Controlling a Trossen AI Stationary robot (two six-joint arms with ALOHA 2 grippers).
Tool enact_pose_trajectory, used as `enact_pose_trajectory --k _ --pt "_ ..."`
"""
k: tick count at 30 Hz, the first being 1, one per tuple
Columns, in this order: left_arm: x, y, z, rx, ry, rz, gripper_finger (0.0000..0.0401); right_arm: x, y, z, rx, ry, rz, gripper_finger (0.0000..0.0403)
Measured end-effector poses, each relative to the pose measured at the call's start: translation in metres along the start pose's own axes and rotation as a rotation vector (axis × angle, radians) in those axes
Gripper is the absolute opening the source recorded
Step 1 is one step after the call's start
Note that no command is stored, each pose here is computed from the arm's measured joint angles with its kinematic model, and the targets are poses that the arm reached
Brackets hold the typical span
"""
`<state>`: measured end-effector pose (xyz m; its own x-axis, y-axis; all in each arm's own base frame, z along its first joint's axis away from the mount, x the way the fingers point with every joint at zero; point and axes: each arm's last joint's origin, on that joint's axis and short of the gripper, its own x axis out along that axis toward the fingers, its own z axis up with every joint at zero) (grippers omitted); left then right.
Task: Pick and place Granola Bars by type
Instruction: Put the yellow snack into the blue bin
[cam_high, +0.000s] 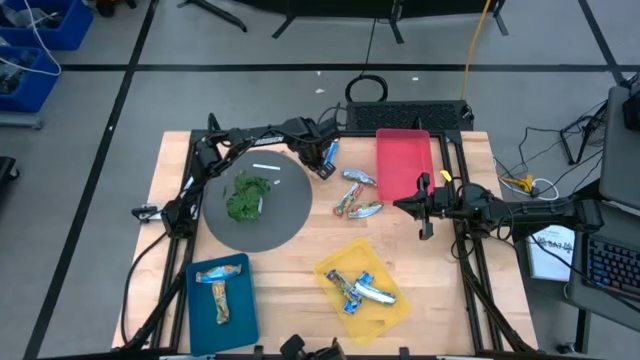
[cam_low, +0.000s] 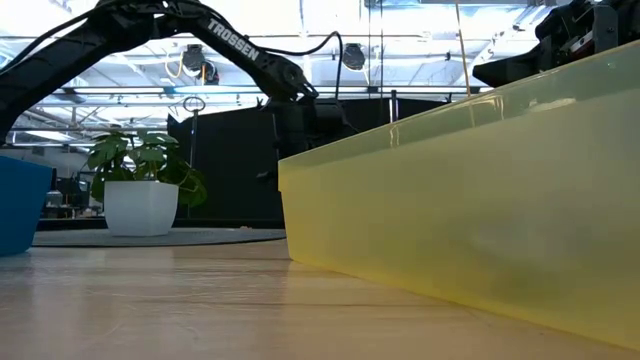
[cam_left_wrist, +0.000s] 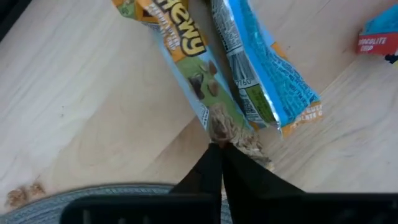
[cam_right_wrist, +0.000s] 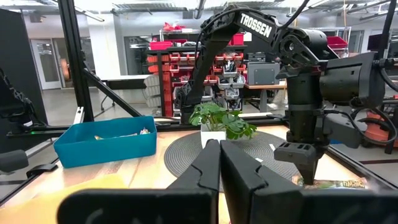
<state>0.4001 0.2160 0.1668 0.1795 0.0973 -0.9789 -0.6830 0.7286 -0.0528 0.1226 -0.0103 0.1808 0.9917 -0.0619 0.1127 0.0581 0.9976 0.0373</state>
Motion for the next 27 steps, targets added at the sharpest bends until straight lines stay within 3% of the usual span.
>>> enact_pose_trajectory --k 9,17,22,27 --pt "-0.009 -0.003 0.001 0.053 -0.024 0.013 0.0003 0.000 0.000 0.000 0.000 0.000 0.000 0.0004" --pt "-0.057 -0.024 -0.015 0.137 -0.059 0.032 0.0002 0.000 0.000 0.000 0.000 0.000 0.000 0.0004" --pt "-0.127 -0.059 -0.059 0.269 -0.084 0.127 0.0001 0.000 0.000 0.000 0.000 0.001 0.000 0.0004" --pt "-0.217 -0.098 -0.138 0.350 -0.202 0.102 0.0001 0.000 0.000 0.000 0.000 0.000 0.000 0.0004"
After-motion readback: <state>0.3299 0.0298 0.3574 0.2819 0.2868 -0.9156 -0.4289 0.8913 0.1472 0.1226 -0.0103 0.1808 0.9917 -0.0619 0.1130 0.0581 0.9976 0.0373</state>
